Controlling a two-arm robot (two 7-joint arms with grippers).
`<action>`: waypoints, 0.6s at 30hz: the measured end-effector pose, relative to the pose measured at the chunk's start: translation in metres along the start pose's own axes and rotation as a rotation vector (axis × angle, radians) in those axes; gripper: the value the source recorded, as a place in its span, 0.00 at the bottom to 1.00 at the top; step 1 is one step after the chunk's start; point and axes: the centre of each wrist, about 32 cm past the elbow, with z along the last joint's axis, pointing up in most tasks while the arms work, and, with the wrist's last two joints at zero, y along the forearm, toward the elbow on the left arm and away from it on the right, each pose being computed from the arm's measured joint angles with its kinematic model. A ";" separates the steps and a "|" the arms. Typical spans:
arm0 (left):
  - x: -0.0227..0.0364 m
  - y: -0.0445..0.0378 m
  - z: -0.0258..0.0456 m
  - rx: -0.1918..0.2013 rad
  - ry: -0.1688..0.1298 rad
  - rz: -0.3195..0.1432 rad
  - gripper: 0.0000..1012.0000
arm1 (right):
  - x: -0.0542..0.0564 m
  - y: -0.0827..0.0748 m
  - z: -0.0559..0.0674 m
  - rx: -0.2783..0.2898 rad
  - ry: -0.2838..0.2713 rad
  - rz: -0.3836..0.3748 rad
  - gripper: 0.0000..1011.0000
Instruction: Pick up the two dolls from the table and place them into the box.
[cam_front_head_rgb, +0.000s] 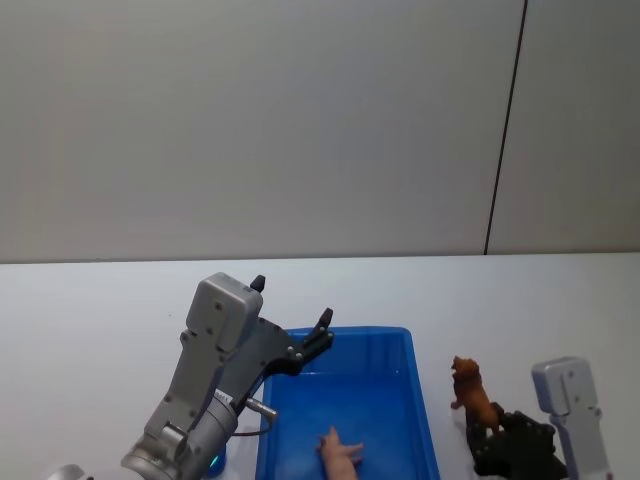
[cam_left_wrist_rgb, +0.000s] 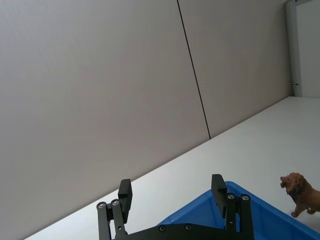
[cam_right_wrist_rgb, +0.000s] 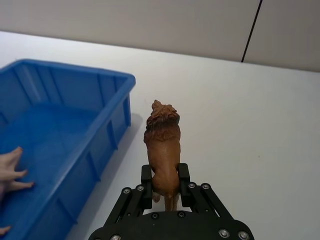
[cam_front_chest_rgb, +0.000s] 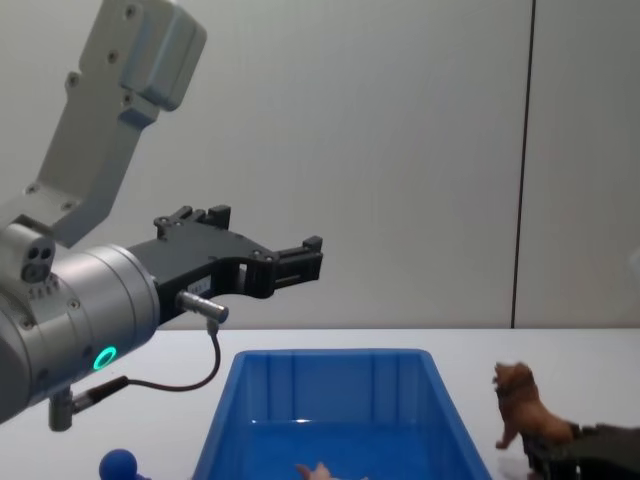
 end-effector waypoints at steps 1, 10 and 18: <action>0.0000 0.0000 0.0000 0.000 0.000 0.000 0.99 | 0.000 0.000 0.001 0.005 0.000 0.002 0.28; 0.0000 0.0000 0.0000 0.000 0.000 0.000 0.99 | -0.003 -0.001 0.020 0.098 -0.001 0.064 0.28; 0.0000 0.0000 0.0000 0.000 0.000 0.000 0.99 | -0.010 0.003 0.038 0.164 -0.003 0.151 0.28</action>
